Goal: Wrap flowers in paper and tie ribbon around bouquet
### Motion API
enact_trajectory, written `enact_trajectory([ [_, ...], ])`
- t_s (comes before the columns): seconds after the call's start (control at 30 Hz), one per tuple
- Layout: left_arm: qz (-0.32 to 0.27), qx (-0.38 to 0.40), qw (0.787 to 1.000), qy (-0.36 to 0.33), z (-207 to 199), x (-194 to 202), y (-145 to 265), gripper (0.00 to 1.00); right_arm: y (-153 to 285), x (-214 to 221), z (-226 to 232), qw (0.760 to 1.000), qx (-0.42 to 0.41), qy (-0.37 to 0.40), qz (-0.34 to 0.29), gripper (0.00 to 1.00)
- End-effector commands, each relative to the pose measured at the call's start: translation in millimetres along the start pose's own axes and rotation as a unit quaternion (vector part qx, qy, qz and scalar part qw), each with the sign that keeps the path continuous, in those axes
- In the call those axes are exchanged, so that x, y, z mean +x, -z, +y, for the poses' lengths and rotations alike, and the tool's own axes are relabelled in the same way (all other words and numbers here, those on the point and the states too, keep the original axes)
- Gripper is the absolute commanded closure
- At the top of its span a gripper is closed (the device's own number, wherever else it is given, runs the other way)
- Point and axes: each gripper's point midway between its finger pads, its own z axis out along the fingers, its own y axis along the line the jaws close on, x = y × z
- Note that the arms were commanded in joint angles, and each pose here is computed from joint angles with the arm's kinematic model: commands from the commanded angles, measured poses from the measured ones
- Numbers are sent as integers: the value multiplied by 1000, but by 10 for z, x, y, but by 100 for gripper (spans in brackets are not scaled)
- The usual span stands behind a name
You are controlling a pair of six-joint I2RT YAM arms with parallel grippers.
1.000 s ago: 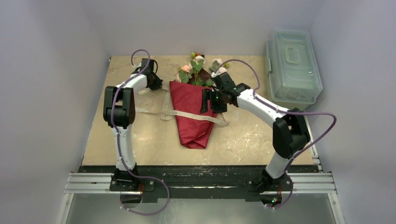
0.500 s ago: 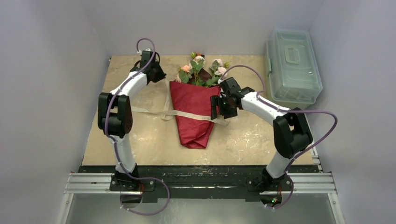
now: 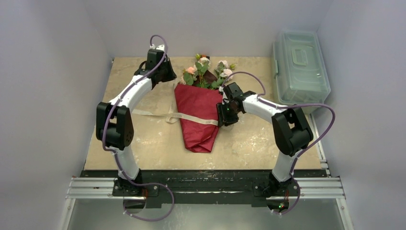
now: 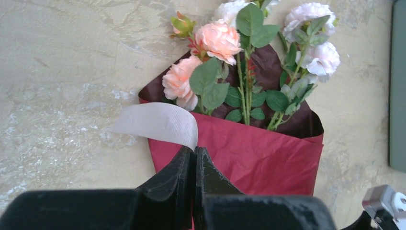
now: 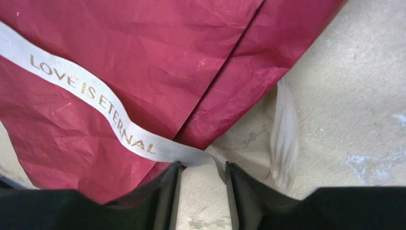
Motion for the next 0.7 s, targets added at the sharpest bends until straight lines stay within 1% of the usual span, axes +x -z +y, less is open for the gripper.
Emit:
enact_trajectory([
  [0.0,-38,59,996,-46,-351,-171,285,100,35,-106,83,1000,-18,16,-9,64],
  [0.07,-37,70,995,-55,-427,-140,324,100,60,-116,85,1000,-18,18,-9,79],
  [0.13,-34,80,994,-65,-502,-91,344,100,101,-128,61,1000,-7,21,-8,91],
  [0.2,-29,96,992,-80,-617,-26,363,100,162,-166,38,1000,5,24,-11,98],
  [0.23,-26,105,990,-88,-674,3,370,100,192,-186,29,1000,10,25,-12,100],
  [0.37,-27,129,983,-124,-901,86,419,100,327,-276,25,999,25,30,-17,100],
  [0.47,-31,167,975,-143,-1085,130,488,100,423,-364,71,999,24,28,-25,100],
  [0.67,-31,242,947,-211,-1322,344,691,100,465,-616,208,999,-3,10,-39,100],
])
